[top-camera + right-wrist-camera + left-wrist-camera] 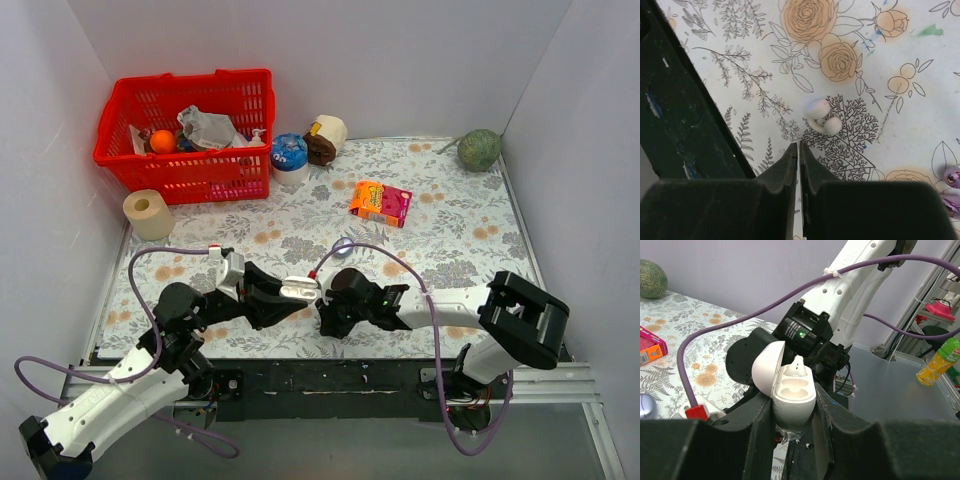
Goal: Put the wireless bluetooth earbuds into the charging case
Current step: Pick up the earbud from the center of the board.
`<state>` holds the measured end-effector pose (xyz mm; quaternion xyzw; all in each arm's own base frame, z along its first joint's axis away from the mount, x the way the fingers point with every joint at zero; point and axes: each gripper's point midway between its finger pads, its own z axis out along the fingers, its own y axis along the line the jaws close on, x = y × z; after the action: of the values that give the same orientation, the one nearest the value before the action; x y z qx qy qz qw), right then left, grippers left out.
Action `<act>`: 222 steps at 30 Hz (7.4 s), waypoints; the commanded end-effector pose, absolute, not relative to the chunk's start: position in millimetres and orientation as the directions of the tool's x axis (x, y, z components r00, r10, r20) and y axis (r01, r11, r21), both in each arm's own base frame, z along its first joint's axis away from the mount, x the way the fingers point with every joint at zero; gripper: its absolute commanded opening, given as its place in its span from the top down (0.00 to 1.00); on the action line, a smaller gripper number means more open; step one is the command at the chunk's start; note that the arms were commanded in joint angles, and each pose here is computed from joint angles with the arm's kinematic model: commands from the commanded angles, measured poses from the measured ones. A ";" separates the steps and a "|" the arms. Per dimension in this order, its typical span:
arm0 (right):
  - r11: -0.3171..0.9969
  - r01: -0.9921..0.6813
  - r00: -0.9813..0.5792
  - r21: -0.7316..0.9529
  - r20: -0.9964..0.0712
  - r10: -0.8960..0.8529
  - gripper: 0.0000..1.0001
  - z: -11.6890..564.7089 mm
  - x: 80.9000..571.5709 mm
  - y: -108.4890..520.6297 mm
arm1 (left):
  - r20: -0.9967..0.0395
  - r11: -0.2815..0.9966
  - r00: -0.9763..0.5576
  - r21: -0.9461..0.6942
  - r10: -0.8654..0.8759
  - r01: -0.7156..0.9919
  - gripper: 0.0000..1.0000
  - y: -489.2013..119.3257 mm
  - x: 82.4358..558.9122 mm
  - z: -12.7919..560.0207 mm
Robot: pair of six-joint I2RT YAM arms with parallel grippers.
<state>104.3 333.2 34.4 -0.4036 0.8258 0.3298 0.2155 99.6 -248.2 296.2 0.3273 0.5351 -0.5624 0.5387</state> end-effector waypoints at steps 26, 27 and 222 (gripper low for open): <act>0.568 -0.823 -0.464 -0.009 -0.564 -0.683 0.88 -1.4 166.0 310.6 | -0.949 0.192 -0.190 -0.241 -0.250 0.951 1.00 -241.2 100.4 291.9; 0.573 -0.819 -0.468 -0.012 -0.564 -0.681 0.88 -1.7 166.3 308.4 | -0.949 0.192 -0.190 -0.241 -0.250 0.951 1.00 -241.1 100.2 291.9; 0.777 -0.536 -0.742 0.330 -0.623 -0.247 0.99 -0.4 202.7 335.9 | -0.933 0.183 -0.246 -0.299 -0.264 0.937 1.00 -239.0 96.8 283.7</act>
<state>196.3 368.1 23.4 -0.2359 0.8757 0.3123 0.2829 94.6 -238.3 286.0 0.3036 0.5529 -0.5656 0.5313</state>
